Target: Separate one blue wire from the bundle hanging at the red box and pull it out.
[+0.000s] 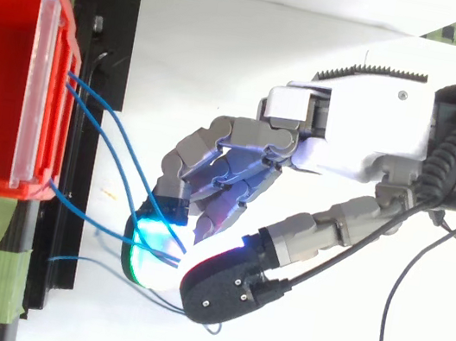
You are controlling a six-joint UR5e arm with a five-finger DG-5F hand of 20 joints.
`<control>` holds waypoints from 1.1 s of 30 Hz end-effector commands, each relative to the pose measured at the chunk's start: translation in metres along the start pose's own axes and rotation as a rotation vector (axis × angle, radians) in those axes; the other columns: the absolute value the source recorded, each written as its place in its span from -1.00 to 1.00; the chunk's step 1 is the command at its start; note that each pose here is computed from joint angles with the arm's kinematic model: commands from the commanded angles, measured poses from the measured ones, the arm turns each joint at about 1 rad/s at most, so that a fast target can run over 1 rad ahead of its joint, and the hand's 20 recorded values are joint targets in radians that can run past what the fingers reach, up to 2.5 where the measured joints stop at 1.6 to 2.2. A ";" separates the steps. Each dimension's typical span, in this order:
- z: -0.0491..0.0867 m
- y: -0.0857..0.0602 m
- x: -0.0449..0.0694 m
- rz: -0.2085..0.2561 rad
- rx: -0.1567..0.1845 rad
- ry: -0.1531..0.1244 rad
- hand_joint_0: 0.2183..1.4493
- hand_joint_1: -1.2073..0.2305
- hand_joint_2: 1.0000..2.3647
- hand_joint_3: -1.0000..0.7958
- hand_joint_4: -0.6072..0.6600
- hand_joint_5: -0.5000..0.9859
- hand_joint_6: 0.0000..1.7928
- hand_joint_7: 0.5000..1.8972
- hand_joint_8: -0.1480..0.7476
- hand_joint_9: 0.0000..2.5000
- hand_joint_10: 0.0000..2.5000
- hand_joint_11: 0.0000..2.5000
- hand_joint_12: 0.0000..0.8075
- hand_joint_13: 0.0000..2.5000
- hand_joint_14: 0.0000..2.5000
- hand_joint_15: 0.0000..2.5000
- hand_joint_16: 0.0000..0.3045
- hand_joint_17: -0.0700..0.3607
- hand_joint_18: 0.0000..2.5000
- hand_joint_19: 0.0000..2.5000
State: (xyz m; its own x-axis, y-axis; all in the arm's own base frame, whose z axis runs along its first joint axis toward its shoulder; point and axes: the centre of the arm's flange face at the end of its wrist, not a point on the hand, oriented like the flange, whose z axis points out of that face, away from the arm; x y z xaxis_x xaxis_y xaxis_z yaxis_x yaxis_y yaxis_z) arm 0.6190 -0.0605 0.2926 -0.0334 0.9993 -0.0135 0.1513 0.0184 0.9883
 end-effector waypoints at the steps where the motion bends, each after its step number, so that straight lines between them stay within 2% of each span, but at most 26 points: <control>1: 0.000 0.000 -0.001 -0.002 0.000 -0.003 -0.35 -0.26 -0.97 -0.03 0.23 -0.58 -0.03 -0.58 0.13 -0.57 -0.99 -0.77 0.38 -0.03 -0.99 -0.79 -0.59 -0.03 -0.48 -0.87; 7: 0.000 0.000 0.000 0.001 0.002 0.000 -0.35 -0.25 -0.97 -0.03 0.23 -0.58 -0.03 -0.57 0.13 -0.56 -0.99 -0.77 0.35 0.16 -0.98 -0.54 -0.60 -0.03 -0.46 -0.84; 18: 0.000 0.001 -0.001 -0.002 0.000 -0.005 -0.34 -0.25 -0.97 -0.04 0.24 -0.58 -0.03 -0.56 0.11 -0.56 -0.99 -0.76 0.30 0.20 -0.98 -0.38 -0.59 -0.03 -0.44 -0.79; 22: 0.000 0.000 -0.001 -0.001 0.002 -0.005 -0.35 -0.25 -0.97 -0.03 0.23 -0.58 -0.03 -0.57 0.08 -0.59 -0.99 -0.75 0.37 -0.03 -0.98 -0.47 -0.59 -0.02 -0.47 -0.78; 25: 0.000 0.000 -0.001 -0.002 0.000 -0.005 -0.36 -0.24 -0.99 0.05 0.24 -0.57 -0.01 -0.64 0.15 -0.63 -0.99 -0.76 0.52 -0.31 -0.99 -0.67 -0.53 0.08 -0.48 -0.81; 28: 0.000 0.000 -0.001 -0.004 0.000 -0.005 -0.39 -0.21 -0.91 0.06 0.19 -0.56 0.00 -0.62 0.17 -0.65 -1.00 -0.78 0.50 -0.49 -0.99 -0.81 -0.50 0.12 -0.56 -0.86; 33: 0.000 0.000 -0.001 -0.005 0.000 -0.005 -0.43 -0.17 -0.75 0.03 0.21 -0.56 0.00 -0.59 0.17 -0.66 -1.00 -0.79 0.51 -0.56 -1.00 -0.86 -0.48 0.15 -0.61 -0.89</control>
State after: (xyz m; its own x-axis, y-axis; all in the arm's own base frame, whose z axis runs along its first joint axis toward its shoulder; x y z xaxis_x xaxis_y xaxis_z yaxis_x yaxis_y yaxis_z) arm 0.6191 -0.0611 0.2924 -0.0294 0.9994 -0.0188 0.1513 0.0230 0.9882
